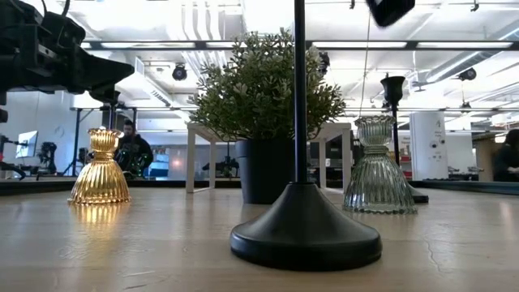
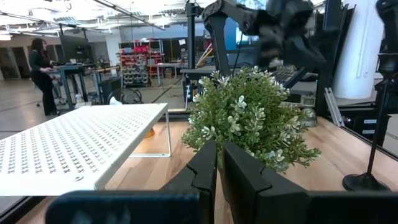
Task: Pick & Place candle stick holders
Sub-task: Put the bottom right black candle holder on the shelf
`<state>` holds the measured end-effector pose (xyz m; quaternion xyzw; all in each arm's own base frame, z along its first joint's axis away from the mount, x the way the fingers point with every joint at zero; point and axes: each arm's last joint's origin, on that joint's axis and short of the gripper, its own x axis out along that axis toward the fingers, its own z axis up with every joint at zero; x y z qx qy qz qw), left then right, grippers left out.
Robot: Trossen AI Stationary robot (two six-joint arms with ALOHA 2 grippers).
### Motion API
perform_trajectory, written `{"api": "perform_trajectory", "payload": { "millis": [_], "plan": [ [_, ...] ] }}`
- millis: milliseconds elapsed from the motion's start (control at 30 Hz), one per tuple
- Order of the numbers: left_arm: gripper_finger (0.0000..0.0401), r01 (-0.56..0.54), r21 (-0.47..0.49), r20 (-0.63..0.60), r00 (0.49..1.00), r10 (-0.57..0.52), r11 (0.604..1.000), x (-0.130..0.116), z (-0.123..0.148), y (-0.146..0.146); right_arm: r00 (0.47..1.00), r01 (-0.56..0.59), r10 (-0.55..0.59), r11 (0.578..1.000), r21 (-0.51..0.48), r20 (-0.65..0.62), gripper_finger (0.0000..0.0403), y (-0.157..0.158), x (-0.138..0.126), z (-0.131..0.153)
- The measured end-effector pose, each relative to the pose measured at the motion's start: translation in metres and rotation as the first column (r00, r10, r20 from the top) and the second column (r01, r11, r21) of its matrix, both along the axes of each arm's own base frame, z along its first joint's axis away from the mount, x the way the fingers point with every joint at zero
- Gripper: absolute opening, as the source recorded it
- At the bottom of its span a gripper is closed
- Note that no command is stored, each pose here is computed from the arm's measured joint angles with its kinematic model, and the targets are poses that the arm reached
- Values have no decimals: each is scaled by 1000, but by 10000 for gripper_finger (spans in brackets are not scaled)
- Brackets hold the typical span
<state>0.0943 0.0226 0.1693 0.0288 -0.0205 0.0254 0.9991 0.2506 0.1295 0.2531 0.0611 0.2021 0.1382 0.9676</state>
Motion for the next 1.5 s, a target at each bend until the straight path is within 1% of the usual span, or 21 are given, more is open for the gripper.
{"api": "perform_trajectory", "payload": {
  "millis": [67, 200, 300, 400, 567, 700, 800, 867, 967, 1033, 1233, 1300, 1400, 1500],
  "plan": [
    [30, 0, 0, 0, 1000, 0, 1000, 0, 0, 0, 1000, 8, -8, 1000, 7, -26, 8, 5, 10, -12],
    [30, 0, 0, 0, 1000, 0, 1000, 0, 0, 0, 998, 42, -38, 997, 66, -47, 8, 14, 26, -30],
    [30, 0, 0, 0, 1000, 0, 1000, 0, 0, 0, 997, 67, -62, 994, 86, -51, 9, 18, 34, -36],
    [30, 0, 0, 0, 1000, 0, 1000, 0, 0, 0, 995, 77, -71, 992, 103, -64, 21, 20, 38, -39],
    [30, 0, 0, 0, 1000, 0, 1000, 0, 0, 0, 991, 94, -81, 987, 130, -106, 67, 21, 41, -47],
    [30, 0, 0, 0, 1000, 0, 1000, 0, 0, 0, 991, 84, -68, 986, 142, -119, 112, 23, 42, -51],
    [30, 0, 0, 0, 1000, 0, 1000, 0, 0, 0, 993, 54, -37, 987, 152, -111, 142, 26, 44, -48],
    [30, 0, 0, -2, 1000, 0, 1000, 0, 0, 0, 996, 26, -11, 987, 159, -91, 157, 29, 47, -44],
    [30, 0, -1, -3, 1000, 0, 1000, 0, 0, 0, 997, -17, 27, 991, 130, -73, 173, 35, 50, -40],
    [30, 0, -1, -3, 1000, 0, 1000, 0, 0, 0, 998, -34, 40, 992, 123, -51, 178, 40, 57, -36],
    [30, 0, -3, -8, 1000, 0, 1000, 1, -1, 0, 992, -68, 74, 996, 62, -98, 173, 50, 72, -40],
    [30, 0, -3, -10, 1000, 0, 1000, 1, -1, 0, 993, -81, 86, 995, 61, -83, 166, 54, 77, -37],
    [30, 0, -4, -13, 1000, 0, 1000, 1, -1, 0, 992, -83, 87, 996, 45, -89, 146, 54, 79, -35],
    [30, 1, -6, -18, 1000, -1, 1000, 2, -1, 1, 992, -77, 80, 997, 28, -102, 109, 54, 79, -33]
  ]
}}
